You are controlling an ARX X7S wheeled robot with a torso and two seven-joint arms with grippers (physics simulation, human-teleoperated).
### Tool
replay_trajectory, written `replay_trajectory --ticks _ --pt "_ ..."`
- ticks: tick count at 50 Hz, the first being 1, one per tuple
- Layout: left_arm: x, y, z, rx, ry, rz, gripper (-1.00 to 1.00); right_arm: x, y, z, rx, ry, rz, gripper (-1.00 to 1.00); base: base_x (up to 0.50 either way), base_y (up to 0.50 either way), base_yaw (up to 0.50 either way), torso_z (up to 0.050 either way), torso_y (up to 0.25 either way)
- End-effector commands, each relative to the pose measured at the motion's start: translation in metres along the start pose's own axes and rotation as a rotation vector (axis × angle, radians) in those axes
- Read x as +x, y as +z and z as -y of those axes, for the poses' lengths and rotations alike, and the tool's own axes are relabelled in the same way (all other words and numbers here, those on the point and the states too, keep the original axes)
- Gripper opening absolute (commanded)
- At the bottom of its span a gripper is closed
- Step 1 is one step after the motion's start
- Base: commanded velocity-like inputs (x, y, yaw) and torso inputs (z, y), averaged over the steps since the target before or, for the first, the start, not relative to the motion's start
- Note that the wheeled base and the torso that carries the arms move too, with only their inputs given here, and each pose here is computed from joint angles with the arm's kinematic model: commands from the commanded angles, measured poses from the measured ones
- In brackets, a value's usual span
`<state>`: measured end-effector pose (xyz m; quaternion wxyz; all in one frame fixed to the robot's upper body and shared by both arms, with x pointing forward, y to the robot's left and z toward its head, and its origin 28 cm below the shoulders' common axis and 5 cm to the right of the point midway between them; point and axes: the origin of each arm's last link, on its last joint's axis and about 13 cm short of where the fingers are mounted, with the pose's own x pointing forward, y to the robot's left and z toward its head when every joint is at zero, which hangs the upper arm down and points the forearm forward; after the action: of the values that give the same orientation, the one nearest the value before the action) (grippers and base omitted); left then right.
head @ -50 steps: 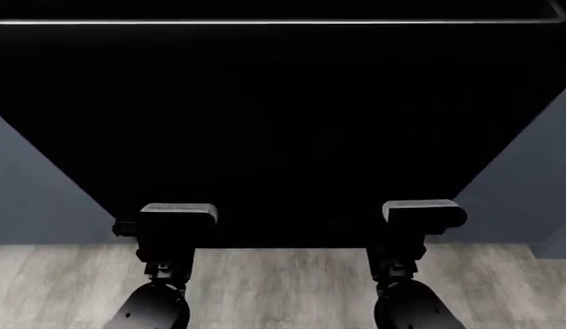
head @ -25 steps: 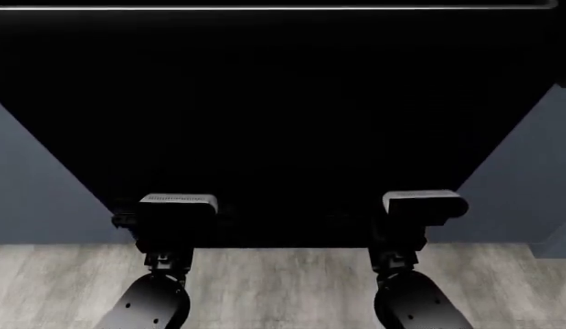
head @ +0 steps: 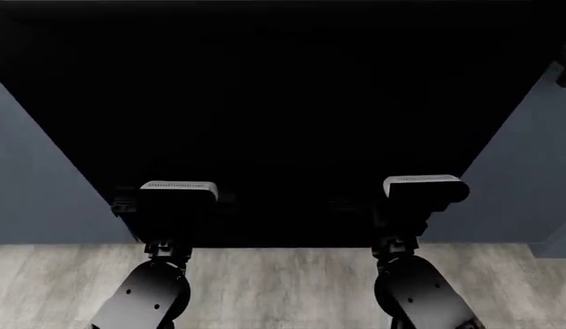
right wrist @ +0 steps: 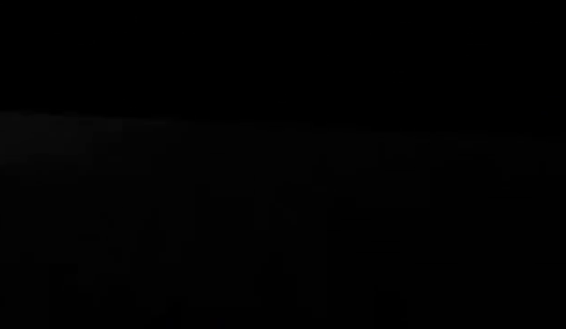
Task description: Close the dishwasher door
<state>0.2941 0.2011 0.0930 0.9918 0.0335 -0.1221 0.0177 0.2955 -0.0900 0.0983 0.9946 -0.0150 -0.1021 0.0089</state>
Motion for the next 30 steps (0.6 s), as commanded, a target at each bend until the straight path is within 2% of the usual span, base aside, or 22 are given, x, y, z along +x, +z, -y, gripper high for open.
replay_trajectory --ticks 1,30 --pt "0.006 0.003 0.000 0.001 0.001 0.002 1.00 0.014 0.019 0.001 -0.016 -0.001 0.086 1.00 0.00 0.00 0.00 0.000 0.000" --pt "0.020 0.008 0.001 0.008 0.006 0.010 1.00 0.029 0.024 0.002 -0.018 -0.005 0.098 1.00 0.00 0.00 0.00 0.000 0.002"
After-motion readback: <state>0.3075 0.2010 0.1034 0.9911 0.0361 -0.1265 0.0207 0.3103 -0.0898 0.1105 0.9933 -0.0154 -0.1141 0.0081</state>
